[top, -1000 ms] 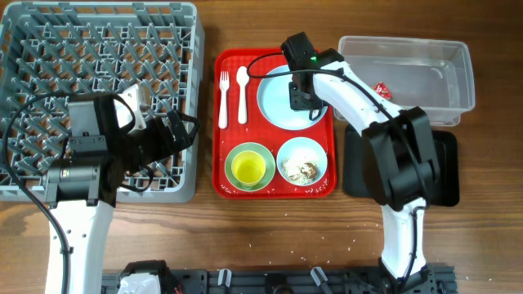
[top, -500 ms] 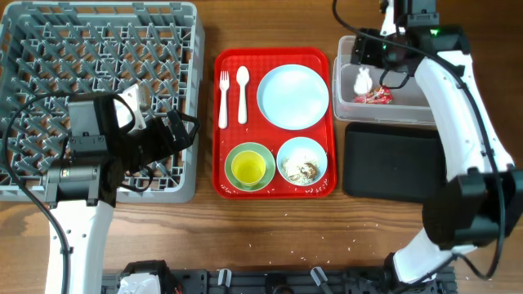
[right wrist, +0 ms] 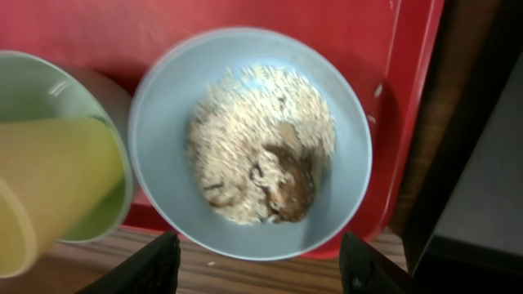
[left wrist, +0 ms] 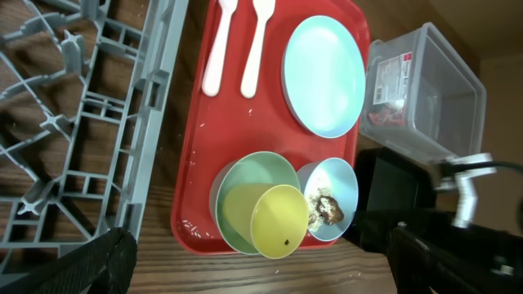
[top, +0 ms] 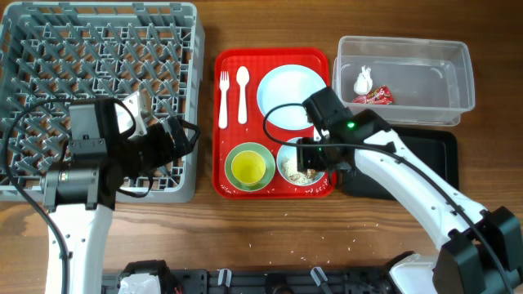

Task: Sort waste into correct bins and load items into the dishwasher rack
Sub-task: 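Grasp the yellow cup from the green bowl with the right gripper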

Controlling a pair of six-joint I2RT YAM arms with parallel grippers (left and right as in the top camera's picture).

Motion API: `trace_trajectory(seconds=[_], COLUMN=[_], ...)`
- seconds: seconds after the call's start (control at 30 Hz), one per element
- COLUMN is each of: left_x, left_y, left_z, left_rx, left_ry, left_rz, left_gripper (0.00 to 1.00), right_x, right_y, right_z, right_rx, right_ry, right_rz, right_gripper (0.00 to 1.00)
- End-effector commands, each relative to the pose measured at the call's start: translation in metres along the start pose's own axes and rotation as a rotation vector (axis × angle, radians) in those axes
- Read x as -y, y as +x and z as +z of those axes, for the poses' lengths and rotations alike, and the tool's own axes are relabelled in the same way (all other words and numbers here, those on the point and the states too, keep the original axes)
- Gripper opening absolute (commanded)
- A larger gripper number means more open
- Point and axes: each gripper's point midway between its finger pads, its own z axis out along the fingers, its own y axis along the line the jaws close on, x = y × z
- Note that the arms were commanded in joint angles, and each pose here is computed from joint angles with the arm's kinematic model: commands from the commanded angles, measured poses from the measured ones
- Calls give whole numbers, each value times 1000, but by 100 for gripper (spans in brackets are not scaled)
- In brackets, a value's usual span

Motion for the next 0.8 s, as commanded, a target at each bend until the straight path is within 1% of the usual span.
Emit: trace_trajectory(seconds=[0.0,0.03,0.07,0.13,0.17,0.23,0.3,0.33,0.4,0.43,0.5,0.53,0.63,0.73,0.77], left_x=[22,26,36,40,39,28,20,18,8,-3,1,4,7,2,0], left_y=[-2,-2,-1,7,13,23,26,25,19,10,7,5,4,13,13], left_z=[-29,-37,-54,-68,-72,-77,-79,-79,-81,-87,-93,-98,-101,-99,-99], left_rx=[88,115,172,208,208,207,210,214,246,297,315,327,333,296,293], left_ry=[68,77,97,109,104,46,7,-5,-66,-135,-130,-125,-121,-138,-145], left_rz=[132,154,205,236,249,231,220,217,191,92,97,103,106,91,99], left_gripper=[100,99,98,89,88,90,94,94,98,99,100,100,100,100,100], right_x=[5,2,-14,-31,-48,-69,-79,-83,-86,-90,-87,-80,-91,-94,-97], right_y=[3,2,3,5,10,11,7,6,5,9,11,7,0,-5,-8], right_z=[12,12,11,8,3,-15,-28,-28,-19,-12,-5,-5,-17,-37,-38], right_rx=[19,20,8,-7,-24,-10,25,32,40,48,83,122,155,113,107], right_ry=[11,-7,-89,-189,-287,-411,-468,-471,-425,-378,-276,-189,-203,-157,-154], right_rz=[0,-29,-91,-134,-177,-220,-206,-204,-186,-217,-240,-231,-267,-316,-307], right_gripper=[62,61,62,60,55,54,56,56,55,55,55,56,55,57,58])
